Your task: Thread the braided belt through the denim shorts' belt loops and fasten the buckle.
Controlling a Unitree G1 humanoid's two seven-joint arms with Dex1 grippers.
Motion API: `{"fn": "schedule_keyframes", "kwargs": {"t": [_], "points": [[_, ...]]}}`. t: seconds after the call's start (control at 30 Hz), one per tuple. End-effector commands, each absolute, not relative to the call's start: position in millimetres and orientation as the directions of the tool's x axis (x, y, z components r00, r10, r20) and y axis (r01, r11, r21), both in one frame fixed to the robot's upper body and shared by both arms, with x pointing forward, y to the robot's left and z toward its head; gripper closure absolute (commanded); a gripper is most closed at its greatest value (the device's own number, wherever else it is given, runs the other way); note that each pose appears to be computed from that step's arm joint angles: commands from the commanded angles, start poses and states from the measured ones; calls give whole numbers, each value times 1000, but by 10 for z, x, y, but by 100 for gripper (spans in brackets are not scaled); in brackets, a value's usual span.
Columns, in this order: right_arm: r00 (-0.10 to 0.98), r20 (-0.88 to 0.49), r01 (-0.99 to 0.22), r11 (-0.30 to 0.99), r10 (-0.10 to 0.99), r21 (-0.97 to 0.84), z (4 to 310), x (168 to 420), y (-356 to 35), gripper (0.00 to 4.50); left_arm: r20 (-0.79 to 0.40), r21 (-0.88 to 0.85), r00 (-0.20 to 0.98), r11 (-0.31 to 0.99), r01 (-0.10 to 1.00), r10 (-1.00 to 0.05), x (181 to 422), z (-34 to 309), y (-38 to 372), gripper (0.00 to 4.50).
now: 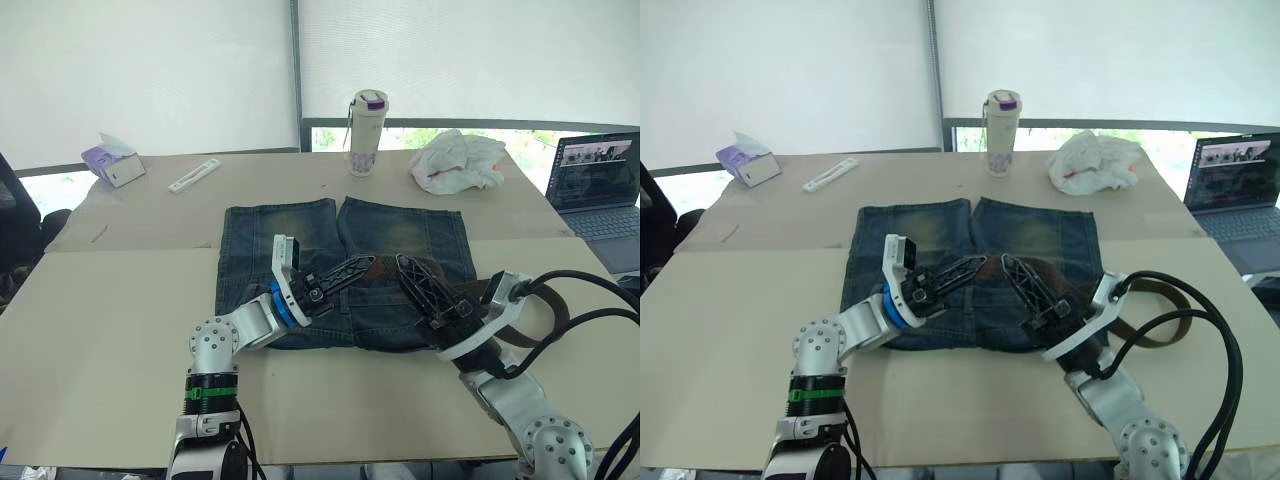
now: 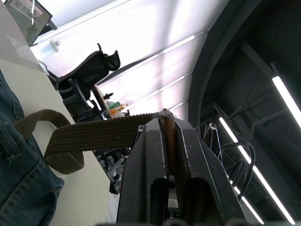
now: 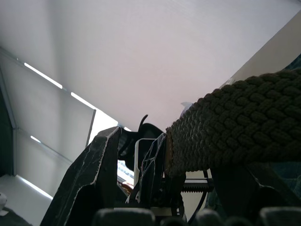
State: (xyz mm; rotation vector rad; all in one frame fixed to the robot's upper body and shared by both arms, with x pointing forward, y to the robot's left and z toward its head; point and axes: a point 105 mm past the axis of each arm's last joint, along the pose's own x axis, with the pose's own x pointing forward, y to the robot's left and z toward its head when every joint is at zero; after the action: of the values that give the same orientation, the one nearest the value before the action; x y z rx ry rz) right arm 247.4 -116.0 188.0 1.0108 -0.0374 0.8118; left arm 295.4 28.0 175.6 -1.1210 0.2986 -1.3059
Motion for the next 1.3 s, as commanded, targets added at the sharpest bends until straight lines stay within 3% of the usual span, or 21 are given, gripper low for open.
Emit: {"fn": "schedule_keyframes", "kwargs": {"t": [0.03, 0.27, 0.37, 0.57, 0.77, 0.87, 0.97, 1.1, 1.2, 1.3], "points": [[647, 413, -686, 253, 640, 683, 1977, 2368, -1165, 146, 415, -748, 263, -162, 643, -871, 2915, 1863, 312, 450], [626, 402, -701, 257, 668, 665, 1985, 2423, -1214, 146, 388, -746, 240, -151, 649, -890, 2892, 1821, 327, 450], [637, 397, -695, 269, 660, 667, 1983, 2469, -1221, 222, 385, -744, 233, -150, 652, -893, 2871, 1807, 324, 450], [661, 406, -676, 266, 631, 687, 1967, 2482, -1236, 434, 386, -743, 238, -148, 652, -891, 2871, 1796, 323, 450], [679, 385, -661, 294, 625, 690, 1946, 2466, -1261, 447, 390, -740, 231, -154, 654, -891, 2847, 1783, 351, 450], [689, 375, -653, 306, 620, 693, 1952, 2475, -1280, 450, 379, -738, 240, -136, 661, -894, 2858, 1762, 367, 337], [714, 347, -629, 340, 608, 699, 1937, 2510, -1345, 450, 352, -723, 259, -85, 686, -899, 2889, 1746, 409, 193], [774, 308, -570, 397, 554, 719, 1932, 2610, -1589, 450, 267, -603, 257, 46, 796, -929, 2914, 1730, 532, 6], [874, 148, -405, 526, 463, 748, 1721, 2814, -1983, 450, 102, -318, 197, 156, 935, -975, 2855, 1682, 665, 6], [913, 15, -285, 611, 408, 738, 1575, 2960, -2297, 450, -4, -128, 154, 154, 980, -988, 2809, 1648, 794, 6]]}}
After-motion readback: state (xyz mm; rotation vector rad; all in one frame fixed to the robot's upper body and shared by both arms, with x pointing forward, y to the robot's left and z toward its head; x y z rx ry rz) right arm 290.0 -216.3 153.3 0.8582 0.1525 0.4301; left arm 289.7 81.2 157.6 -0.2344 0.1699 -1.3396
